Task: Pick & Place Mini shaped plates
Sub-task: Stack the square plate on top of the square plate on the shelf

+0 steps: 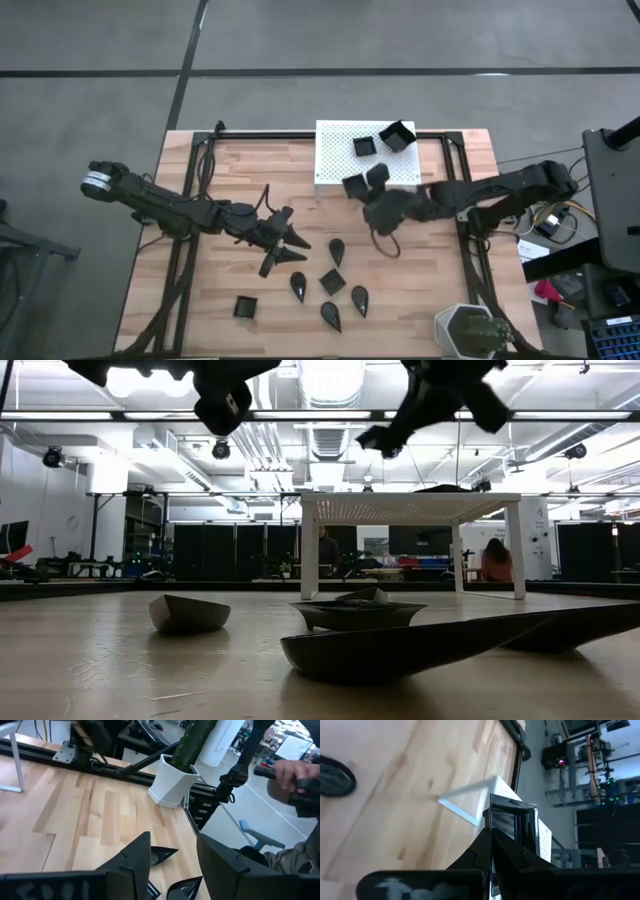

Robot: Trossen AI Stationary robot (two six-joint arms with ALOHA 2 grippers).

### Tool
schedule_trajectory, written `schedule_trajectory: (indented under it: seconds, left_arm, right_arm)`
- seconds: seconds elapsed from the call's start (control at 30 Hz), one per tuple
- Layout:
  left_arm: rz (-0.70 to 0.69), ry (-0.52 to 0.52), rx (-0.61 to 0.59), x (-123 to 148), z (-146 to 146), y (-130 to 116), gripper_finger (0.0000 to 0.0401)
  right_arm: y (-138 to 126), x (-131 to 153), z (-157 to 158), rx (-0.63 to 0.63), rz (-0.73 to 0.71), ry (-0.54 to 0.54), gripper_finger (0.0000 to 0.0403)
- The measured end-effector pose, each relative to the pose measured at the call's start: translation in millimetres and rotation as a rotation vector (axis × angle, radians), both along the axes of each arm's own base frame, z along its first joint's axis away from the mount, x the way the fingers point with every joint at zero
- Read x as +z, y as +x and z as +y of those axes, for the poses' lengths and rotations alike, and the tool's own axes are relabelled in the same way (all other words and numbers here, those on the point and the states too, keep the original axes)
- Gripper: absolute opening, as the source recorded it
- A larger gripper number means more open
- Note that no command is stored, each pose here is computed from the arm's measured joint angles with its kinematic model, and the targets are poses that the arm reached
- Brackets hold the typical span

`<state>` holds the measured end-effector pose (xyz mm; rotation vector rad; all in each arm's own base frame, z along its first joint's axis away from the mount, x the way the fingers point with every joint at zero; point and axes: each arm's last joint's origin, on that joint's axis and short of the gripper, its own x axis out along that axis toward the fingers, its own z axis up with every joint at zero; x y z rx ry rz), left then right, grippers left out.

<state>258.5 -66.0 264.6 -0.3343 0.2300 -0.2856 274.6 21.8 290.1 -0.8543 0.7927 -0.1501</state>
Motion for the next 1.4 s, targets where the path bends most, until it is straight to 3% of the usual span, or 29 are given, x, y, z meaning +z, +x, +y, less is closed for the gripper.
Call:
schedule_trajectory:
  seconds: [0.3, 0.57, 0.7, 0.8, 1.07, 1.23, 1.4]
  left_arm:
    - [-0.023, 0.018, -0.005, 1.5, -0.1, 0.2, 0.0151]
    - [-0.026, 0.012, -0.007, 2.0, -0.2, 0.3, 0.0152]
    - [-0.024, 0.008, -0.006, 1.9, -0.2, 0.3, 0.0151]
    - [-0.018, 0.014, -0.007, 1.2, -0.2, 0.2, 0.0151]
    - [0.004, 0.017, -0.002, -8.9, 0.7, -2.5, 0.0149]
    - [-0.033, -0.024, 0.003, -11.1, 1.3, -5.3, 0.0149]
    - [-0.056, 0.010, -0.023, -7.2, -1.4, -9.3, 0.0149]
  right_arm:
    - [-6.6, 0.7, -56.5, -0.079, -0.046, 0.030, 0.0008]
    - [13.7, 13.8, -78.8, -0.266, -0.198, 0.186, 0.0008]
    - [36.2, 23.2, -86.2, -0.535, -0.331, 0.261, 0.0008]
    - [50.1, 31.1, -91.3, -0.710, -0.312, 0.289, 0.0008]
    - [88.2, 35.3, -99.4, -0.934, -0.232, 0.372, 0.0008]
    - [95.0, 26.3, -110.9, -1.094, -0.196, 0.400, 0.0008]
    - [94.7, 23.3, -118.5, -1.184, -0.255, 0.428, 0.0008]
